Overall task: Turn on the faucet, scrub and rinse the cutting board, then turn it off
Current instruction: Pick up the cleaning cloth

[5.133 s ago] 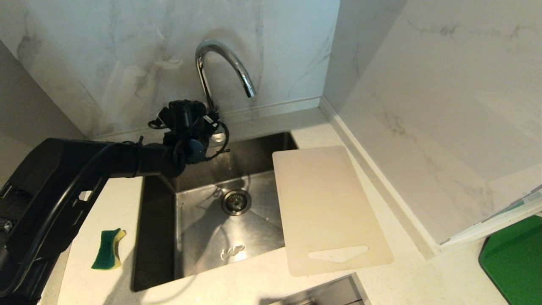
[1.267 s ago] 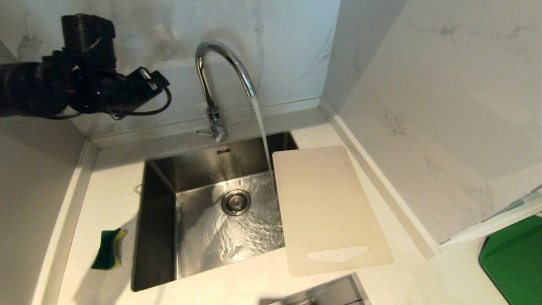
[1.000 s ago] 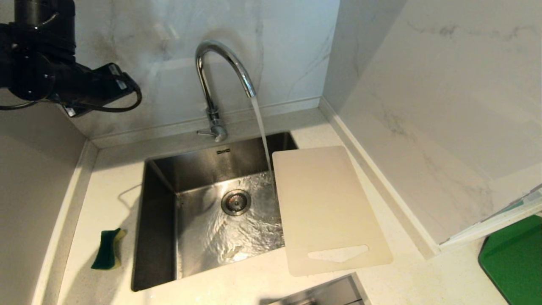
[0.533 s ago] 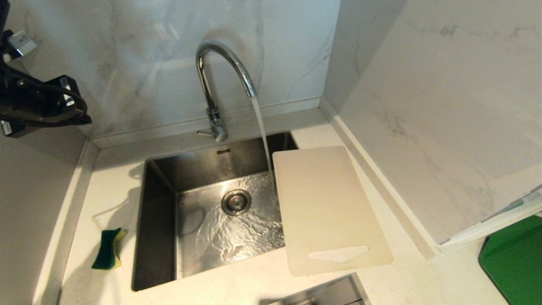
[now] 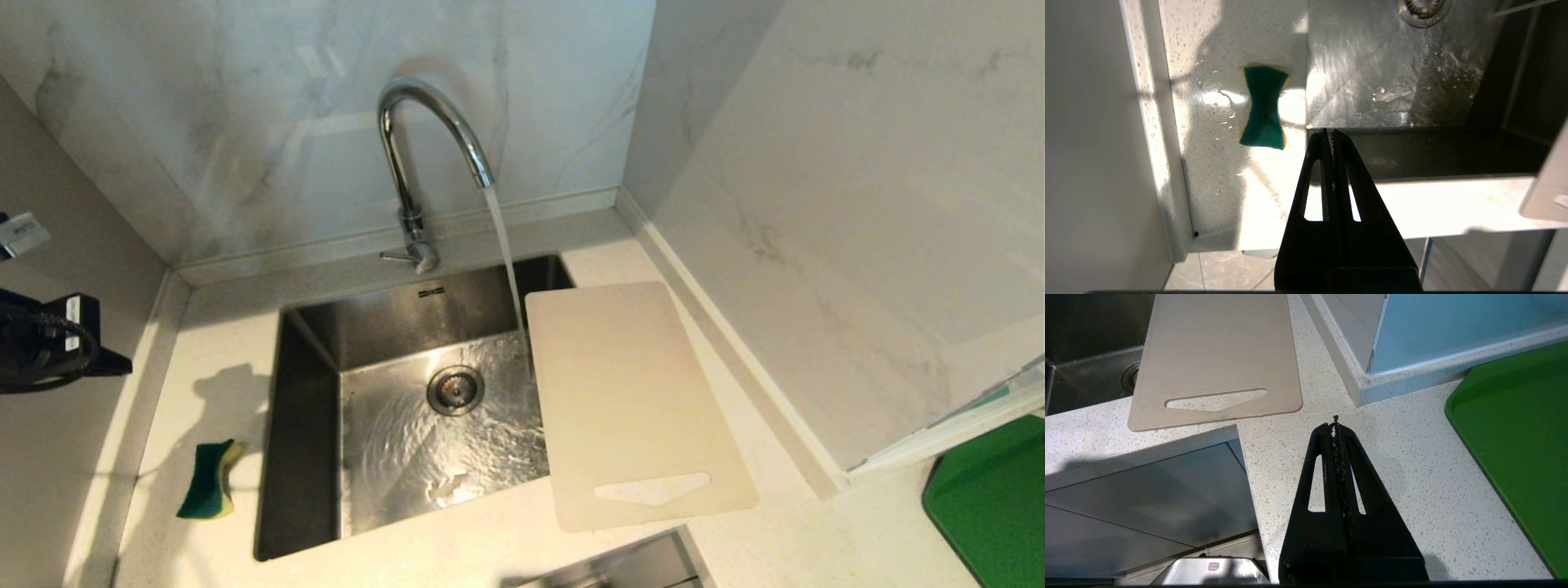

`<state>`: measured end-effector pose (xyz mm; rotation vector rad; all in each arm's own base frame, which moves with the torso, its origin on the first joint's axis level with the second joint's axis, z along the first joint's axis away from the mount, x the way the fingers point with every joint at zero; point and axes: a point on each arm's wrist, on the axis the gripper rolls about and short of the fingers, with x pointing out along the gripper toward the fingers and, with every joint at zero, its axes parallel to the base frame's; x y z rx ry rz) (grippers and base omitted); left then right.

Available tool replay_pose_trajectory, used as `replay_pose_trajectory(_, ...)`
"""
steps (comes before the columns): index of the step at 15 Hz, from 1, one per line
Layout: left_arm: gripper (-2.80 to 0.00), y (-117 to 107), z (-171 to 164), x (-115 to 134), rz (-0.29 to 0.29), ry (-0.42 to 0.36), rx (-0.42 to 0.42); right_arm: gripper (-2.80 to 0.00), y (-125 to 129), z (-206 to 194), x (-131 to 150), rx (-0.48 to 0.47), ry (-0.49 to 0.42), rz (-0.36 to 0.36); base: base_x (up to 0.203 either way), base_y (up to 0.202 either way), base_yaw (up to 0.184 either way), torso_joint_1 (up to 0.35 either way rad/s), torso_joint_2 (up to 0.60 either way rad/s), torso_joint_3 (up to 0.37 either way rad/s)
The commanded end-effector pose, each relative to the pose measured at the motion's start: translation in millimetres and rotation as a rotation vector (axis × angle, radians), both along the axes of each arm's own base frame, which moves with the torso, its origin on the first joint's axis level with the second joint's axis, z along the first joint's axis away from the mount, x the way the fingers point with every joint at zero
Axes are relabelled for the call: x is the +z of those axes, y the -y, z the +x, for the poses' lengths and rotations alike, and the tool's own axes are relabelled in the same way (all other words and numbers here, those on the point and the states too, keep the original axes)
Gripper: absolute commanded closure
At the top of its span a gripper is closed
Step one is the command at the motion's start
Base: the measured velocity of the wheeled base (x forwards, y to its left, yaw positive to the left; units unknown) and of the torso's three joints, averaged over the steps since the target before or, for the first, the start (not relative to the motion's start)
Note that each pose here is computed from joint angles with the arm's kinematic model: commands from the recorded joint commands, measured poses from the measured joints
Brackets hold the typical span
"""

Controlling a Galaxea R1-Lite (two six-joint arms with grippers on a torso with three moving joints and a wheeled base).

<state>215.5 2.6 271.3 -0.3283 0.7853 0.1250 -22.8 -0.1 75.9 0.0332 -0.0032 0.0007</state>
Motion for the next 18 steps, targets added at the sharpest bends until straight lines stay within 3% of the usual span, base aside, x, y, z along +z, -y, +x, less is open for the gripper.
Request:
replay_pose_trajectory(1,0.0,-10,3,-35,0.001,-0.012,0.013,0.0,0,0,0,-0.002,-0.003,0.001,0.0,0.0,0.0,0.0,0.0,0.0)
replay_pose_trajectory(3,0.0,-14,12,-62,0.021,-0.005,-0.002,0.0,0,0,0,-0.001,-0.003,0.001,0.0,0.0,0.0,0.0,0.0,0.0)
replay_pose_trajectory(8,0.0,-23,37,-105,-0.006,-0.065,0.0,0.0,0,0,0,-0.001,-0.002,0.001,0.0,0.0,0.0,0.0,0.0,0.0)
replay_pose_trajectory(18,0.0,-33,66,-147,-0.033,-0.132,0.011,0.0,0,0,0,-0.001,-0.003,0.001,0.0,0.0,0.0,0.0,0.0,0.0)
